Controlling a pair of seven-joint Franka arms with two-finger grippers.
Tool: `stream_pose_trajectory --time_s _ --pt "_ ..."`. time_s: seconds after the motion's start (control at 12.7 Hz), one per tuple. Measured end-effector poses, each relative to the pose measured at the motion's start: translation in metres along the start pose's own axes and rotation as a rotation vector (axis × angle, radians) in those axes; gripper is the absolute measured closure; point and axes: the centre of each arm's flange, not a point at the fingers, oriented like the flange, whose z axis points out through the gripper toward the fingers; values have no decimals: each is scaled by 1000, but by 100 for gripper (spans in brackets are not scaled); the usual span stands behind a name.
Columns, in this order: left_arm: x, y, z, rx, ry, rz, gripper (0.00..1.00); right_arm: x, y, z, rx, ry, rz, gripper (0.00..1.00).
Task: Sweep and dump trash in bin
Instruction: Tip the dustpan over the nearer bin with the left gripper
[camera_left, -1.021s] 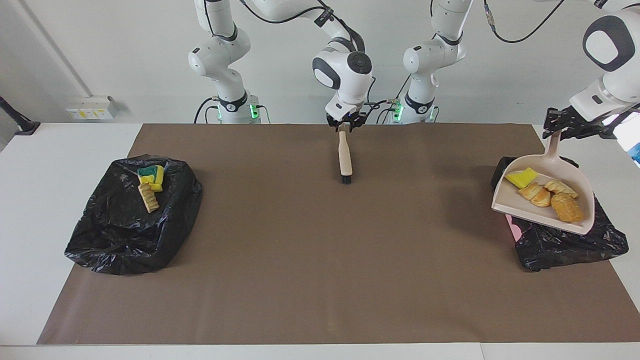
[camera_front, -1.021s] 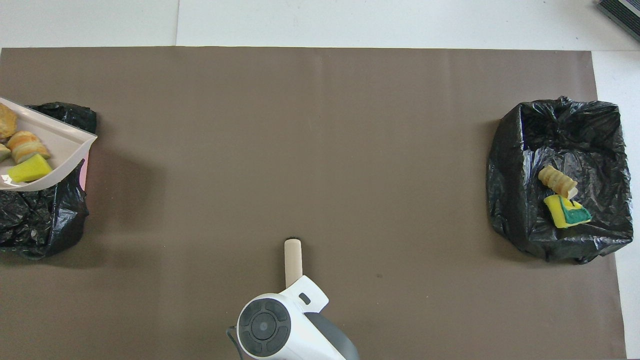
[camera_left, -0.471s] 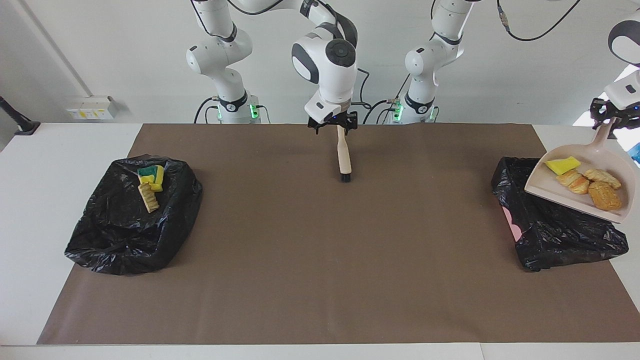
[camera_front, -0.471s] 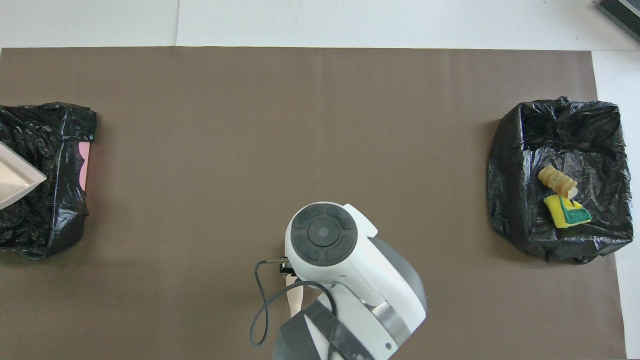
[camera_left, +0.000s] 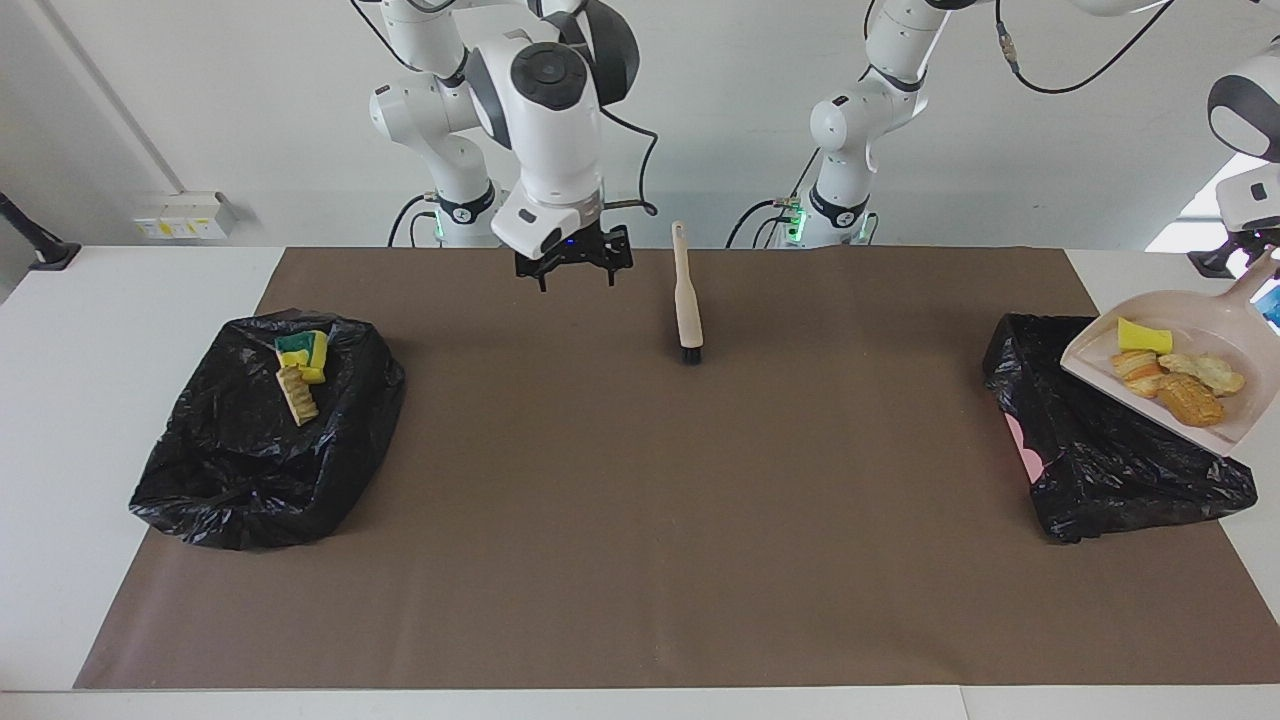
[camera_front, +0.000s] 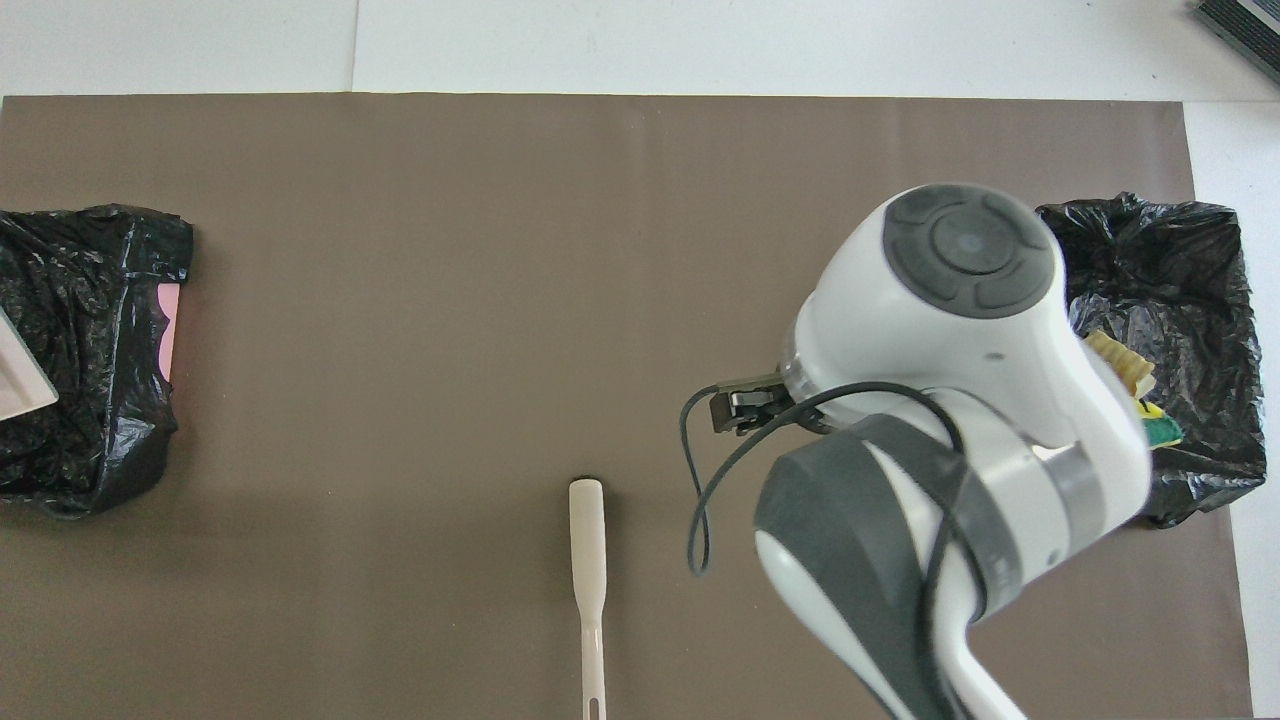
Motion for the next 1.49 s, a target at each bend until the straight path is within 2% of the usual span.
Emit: stream_pose_trajectory --time_s 0.16,0.39,0.63,0.79,0.94,1.1,1.34,1.49 --pt "0 -7 -4 65 -64 68 68 12 69 -17 -3 27 -1 0" --pt "28 -13 -27 153 -196 197 68 11 127 -36 -89 62 23 0" --pt "48 -15 -49 215 -302 308 68 -3 170 -58 -93 80 36 0" --pt "48 -17 -55 234 -340 328 68 -8 218 -63 -91 81 13 0" --pt "47 -19 -69 256 -343 327 68 -13 252 -70 -88 83 41 0" --pt "57 -17 -89 258 -329 317 68 -25 261 -90 -79 63 66 0" --pt "60 -8 -111 220 -153 248 68 -38 261 -115 -62 69 141 0" --pt "61 -1 -117 185 -72 218 68 -43 259 -121 -61 79 181 0"
